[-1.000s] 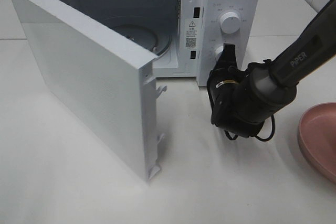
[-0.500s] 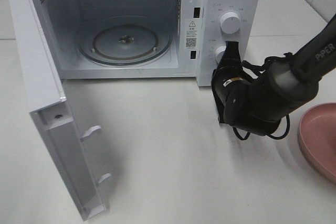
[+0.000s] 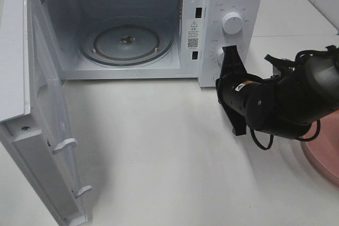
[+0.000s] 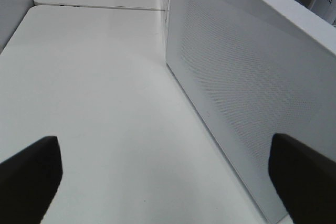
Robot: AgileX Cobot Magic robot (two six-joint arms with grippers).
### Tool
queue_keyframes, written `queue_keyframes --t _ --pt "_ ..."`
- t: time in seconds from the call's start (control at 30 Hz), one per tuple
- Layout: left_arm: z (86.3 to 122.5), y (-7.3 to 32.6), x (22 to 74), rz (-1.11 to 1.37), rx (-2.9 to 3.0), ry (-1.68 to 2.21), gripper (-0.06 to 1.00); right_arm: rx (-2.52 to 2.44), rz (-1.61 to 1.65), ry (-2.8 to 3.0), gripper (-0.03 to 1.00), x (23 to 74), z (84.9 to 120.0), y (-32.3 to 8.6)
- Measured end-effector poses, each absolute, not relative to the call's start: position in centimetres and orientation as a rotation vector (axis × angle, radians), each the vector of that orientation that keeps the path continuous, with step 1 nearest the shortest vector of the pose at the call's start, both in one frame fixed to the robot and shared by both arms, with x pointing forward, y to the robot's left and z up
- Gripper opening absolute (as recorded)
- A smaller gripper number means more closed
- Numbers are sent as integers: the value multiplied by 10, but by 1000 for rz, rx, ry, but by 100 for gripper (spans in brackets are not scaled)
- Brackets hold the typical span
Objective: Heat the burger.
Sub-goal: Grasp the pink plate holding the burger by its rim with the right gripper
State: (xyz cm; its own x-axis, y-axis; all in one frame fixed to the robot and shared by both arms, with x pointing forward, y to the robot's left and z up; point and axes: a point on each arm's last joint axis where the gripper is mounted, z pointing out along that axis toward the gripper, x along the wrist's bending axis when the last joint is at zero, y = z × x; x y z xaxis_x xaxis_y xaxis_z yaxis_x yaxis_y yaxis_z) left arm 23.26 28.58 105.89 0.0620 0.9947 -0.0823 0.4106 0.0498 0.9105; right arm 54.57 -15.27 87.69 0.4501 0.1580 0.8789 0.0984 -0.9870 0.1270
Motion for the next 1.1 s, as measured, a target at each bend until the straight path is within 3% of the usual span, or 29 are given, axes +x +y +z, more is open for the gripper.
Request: queue_keyframes --t 0.6,1.1 --pt "1059 286 233 871 1492 1479 99 2411 1209 1303 2 502 923 -155" --pt "1059 286 233 871 1492 1479 99 2231 805 1980 6 478 945 -201"
